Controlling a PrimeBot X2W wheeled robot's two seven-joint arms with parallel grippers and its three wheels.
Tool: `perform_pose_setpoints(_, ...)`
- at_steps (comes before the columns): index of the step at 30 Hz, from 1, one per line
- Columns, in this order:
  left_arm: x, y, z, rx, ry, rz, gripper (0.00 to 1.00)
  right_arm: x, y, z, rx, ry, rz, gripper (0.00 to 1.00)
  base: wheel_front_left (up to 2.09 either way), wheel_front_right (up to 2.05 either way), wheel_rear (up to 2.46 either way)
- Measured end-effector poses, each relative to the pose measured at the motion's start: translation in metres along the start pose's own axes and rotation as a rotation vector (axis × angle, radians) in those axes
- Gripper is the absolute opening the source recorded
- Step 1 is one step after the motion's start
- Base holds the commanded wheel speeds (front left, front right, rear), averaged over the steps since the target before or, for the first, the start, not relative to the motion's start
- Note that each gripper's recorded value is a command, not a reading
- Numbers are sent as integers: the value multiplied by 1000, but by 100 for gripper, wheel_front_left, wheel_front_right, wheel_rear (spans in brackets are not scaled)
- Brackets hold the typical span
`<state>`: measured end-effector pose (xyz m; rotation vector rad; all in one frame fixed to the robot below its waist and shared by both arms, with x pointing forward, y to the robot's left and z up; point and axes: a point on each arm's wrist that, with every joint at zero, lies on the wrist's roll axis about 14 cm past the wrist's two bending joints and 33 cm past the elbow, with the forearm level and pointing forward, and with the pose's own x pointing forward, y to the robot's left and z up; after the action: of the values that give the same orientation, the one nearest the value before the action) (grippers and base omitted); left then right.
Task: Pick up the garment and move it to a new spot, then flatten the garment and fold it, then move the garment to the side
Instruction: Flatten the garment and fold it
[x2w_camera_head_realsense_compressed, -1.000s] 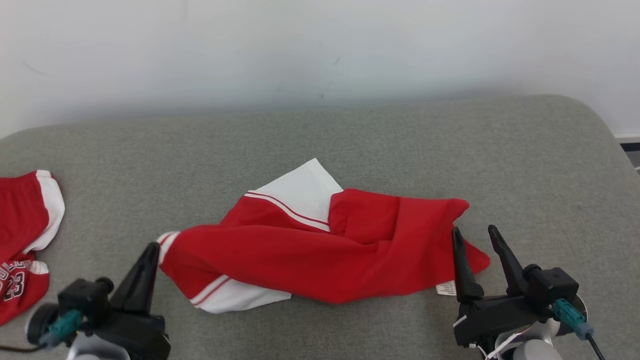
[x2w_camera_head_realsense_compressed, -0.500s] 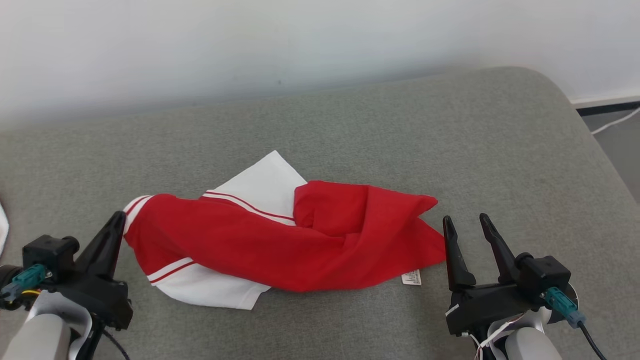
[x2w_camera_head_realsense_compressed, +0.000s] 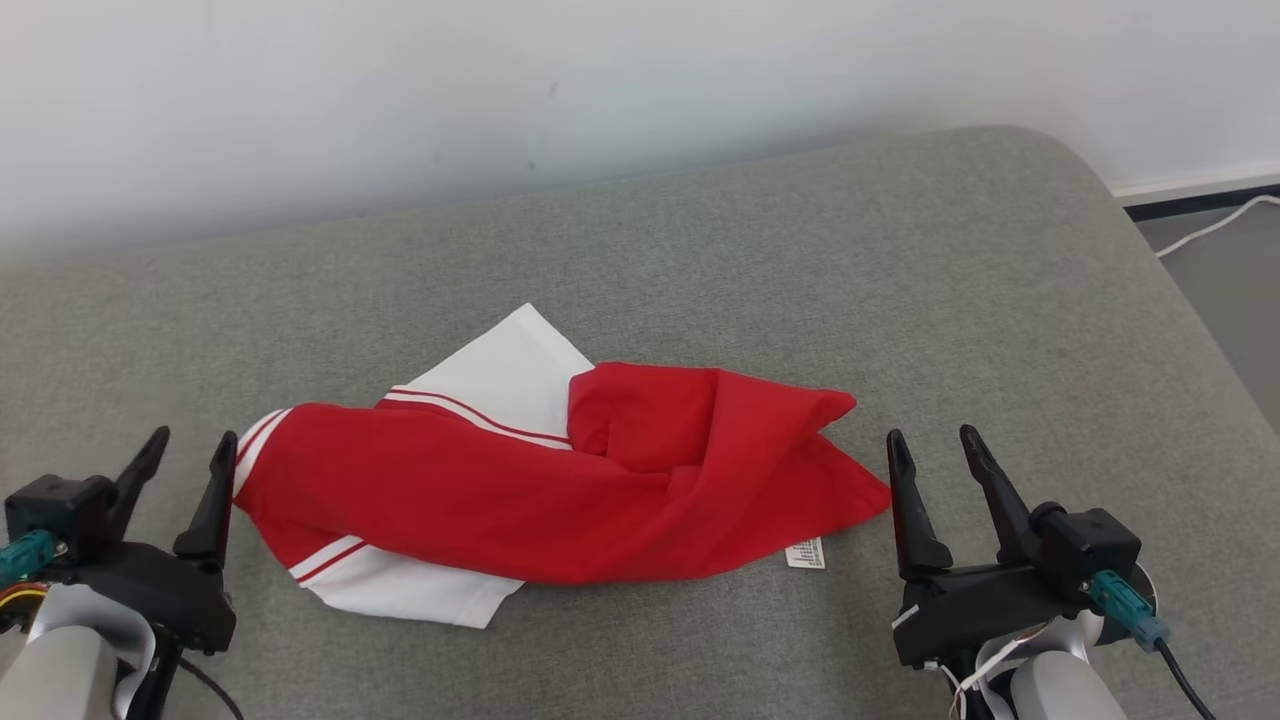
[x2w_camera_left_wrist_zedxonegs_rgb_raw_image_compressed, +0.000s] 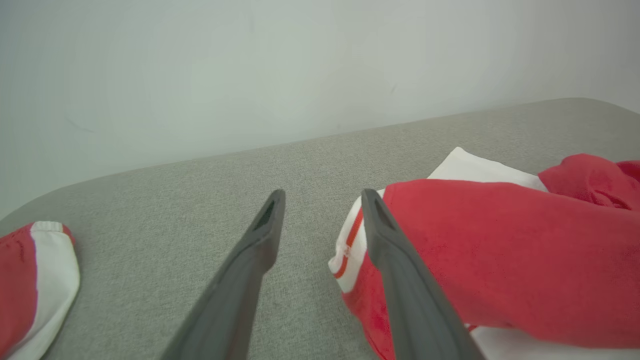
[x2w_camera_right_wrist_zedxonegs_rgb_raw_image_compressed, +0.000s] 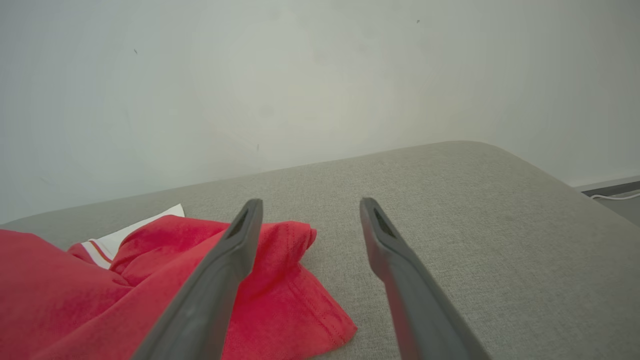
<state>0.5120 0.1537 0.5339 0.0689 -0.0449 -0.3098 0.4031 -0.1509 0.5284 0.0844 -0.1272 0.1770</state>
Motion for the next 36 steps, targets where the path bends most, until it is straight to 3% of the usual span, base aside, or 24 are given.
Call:
perform_pose_setpoints(8, -23, 18, 24, -57, -111, 98, 100, 4, 7, -2, 9, 1, 20, 100, 0, 0, 0)
perform_pose_setpoints(18, -67, 9, 29, -95, -175, 170, 100, 12, 18, -5, 16, 2, 51, 100, 0, 0, 0)
perform_pose_setpoints(23, -83, -10, 16, -139, -154, 177, 100, 13, 21, -3, 18, -6, 58, 100, 0, 0, 0)
perform_pose_setpoints(36, -86, -67, -35, -236, -5, 63, 100, 15, 21, -8, 19, 5, 60, 100, 0, 0, 0)
